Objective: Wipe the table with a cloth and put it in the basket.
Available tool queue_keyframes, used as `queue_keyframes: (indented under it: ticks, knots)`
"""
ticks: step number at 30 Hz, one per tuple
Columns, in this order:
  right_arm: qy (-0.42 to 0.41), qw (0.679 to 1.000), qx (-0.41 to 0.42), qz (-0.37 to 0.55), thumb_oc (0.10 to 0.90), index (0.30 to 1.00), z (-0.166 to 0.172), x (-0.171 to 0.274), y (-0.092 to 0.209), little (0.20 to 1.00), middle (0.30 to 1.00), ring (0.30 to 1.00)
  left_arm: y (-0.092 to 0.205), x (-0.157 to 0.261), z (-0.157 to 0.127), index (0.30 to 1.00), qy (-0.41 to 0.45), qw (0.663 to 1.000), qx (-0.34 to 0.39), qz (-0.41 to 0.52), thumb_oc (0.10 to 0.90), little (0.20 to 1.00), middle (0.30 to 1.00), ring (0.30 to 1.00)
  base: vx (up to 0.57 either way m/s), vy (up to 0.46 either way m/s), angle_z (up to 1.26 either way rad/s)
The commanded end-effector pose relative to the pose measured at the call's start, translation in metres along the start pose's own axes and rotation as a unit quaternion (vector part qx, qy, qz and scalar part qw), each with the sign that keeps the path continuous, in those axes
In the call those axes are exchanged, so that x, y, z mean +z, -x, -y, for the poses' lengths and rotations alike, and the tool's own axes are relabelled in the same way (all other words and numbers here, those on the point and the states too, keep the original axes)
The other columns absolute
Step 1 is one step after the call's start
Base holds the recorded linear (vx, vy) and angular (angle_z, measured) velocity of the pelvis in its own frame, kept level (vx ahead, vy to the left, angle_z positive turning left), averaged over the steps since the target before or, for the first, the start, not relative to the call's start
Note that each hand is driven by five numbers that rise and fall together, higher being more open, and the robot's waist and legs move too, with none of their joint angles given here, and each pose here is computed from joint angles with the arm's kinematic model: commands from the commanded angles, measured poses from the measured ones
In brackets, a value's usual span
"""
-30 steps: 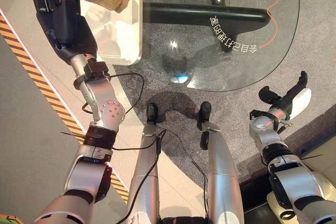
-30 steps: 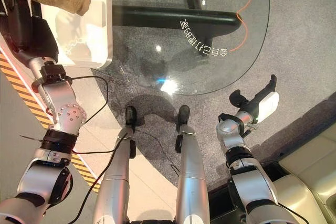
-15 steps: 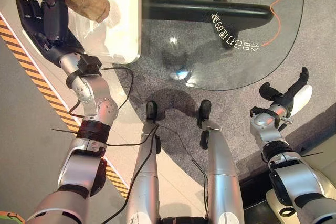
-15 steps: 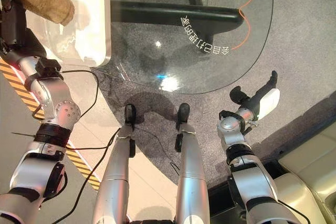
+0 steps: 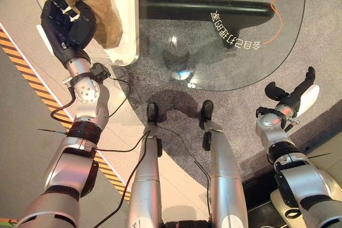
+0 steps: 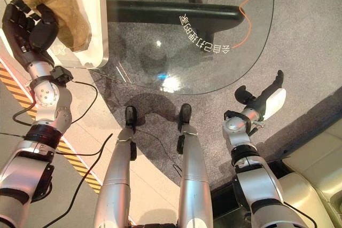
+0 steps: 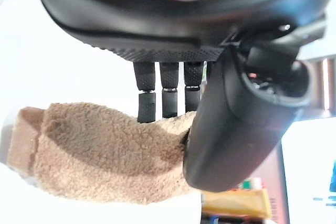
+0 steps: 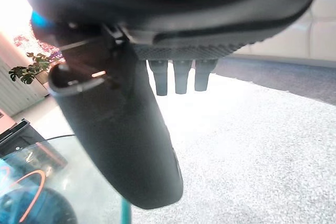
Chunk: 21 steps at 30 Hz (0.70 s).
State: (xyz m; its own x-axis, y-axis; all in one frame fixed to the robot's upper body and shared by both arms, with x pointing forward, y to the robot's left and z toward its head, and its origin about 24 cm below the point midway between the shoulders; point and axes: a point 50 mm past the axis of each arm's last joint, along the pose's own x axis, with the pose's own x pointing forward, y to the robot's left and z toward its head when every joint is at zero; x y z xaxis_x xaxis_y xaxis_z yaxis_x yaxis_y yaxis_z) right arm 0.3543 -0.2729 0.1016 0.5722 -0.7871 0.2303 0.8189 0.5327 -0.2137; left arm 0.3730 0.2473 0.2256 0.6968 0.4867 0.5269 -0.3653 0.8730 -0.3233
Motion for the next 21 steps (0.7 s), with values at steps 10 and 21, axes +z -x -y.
queue_keyframes:
  ticks: [10, 21]
  knots:
    - [0.003, 0.998, -0.047, 0.035, 0.8, 0.9, 0.029, 0.007, -0.026, 0.9, 0.9, 0.9, -0.038, 0.037, -0.019, 0.3, -0.055, 0.997, 0.048, 0.031, 0.1, 0.2, 0.3, 0.3, 0.0, 0.0, 0.0]
    - [0.0, 0.998, -0.043, 0.037, 0.8, 0.9, 0.026, 0.012, -0.027, 0.9, 0.9, 0.9, -0.046, 0.028, -0.031, 0.9, -0.063, 0.993, 0.097, -0.032, 0.8, 0.9, 0.9, 0.9, 0.0, 0.0, 0.0]
